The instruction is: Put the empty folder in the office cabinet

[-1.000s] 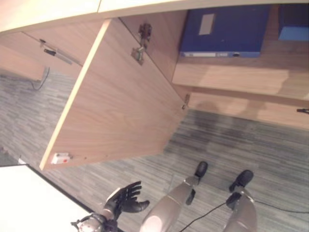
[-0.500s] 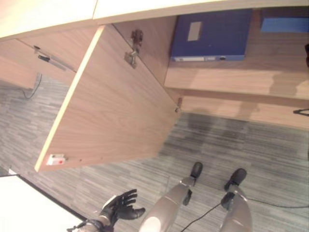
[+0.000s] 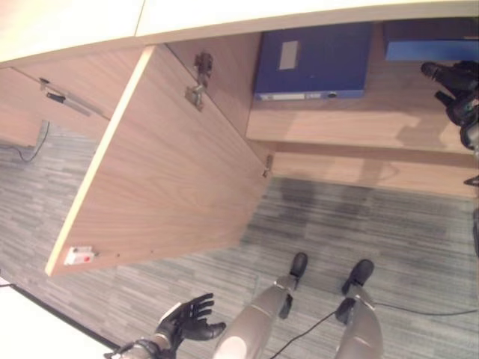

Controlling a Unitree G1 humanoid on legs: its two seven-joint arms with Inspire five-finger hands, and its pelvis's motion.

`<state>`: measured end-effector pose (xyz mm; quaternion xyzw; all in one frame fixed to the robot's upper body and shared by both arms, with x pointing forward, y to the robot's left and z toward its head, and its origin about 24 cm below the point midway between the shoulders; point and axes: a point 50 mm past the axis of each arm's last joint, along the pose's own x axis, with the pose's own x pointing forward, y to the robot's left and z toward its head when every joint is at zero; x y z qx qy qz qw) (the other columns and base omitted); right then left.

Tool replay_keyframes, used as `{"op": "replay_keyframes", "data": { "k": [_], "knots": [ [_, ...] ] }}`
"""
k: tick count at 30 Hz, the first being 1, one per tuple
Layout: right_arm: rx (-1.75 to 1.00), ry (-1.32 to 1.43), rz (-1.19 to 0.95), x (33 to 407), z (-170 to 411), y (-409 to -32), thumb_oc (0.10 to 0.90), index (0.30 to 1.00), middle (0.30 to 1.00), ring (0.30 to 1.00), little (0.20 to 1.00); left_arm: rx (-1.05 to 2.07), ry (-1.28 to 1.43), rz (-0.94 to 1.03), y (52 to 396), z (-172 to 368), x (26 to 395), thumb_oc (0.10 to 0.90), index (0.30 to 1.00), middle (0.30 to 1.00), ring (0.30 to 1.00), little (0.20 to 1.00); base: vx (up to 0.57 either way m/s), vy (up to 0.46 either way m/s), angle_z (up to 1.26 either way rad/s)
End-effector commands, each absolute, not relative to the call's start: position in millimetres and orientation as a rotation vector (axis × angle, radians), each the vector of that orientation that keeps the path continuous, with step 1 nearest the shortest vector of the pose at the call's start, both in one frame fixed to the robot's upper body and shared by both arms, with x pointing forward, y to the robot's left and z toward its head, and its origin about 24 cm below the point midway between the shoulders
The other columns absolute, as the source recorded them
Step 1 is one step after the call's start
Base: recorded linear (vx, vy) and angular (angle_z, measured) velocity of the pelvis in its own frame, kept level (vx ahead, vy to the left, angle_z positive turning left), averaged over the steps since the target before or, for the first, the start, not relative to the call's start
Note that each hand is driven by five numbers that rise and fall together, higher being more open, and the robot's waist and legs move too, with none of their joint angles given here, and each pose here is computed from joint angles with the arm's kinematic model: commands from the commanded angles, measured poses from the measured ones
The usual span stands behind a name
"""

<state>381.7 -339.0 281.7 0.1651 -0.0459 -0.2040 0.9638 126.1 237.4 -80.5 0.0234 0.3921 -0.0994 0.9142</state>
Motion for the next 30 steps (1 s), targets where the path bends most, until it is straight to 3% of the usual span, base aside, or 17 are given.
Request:
{"op": "replay_keyframes", "data": {
  "k": [1,9,18,30],
  "knots": [
    [0.195,-0.25,-0.311,377,325,-332,0.8,0.9,0.9,0.9,0.9,0.073,0.876,-0.15,263,-81,98,0.8,0.9,0.9,0.9,0.9,-0.01,-0.014,-0.04],
    [0.079,-0.19,-0.278,381,317,-327,0.8,0.9,0.9,0.9,0.9,0.074,0.868,-0.125,268,-80,99,0.8,0.9,0.9,0.9,0.9,-0.01,-0.006,-0.07],
    [-0.542,0.169,-0.315,371,286,-352,0.8,0.9,0.9,0.9,0.9,0.122,0.841,-0.151,277,-70,99,0.8,0.9,0.9,0.9,0.9,-0.01,-0.003,-0.02],
    [-0.883,0.254,-0.234,370,285,-348,0.8,0.9,0.9,0.9,0.9,0.229,0.746,-0.193,294,-40,117,0.8,0.9,0.9,0.9,0.9,-0.01,-0.036,-0.06]
  ]
}}
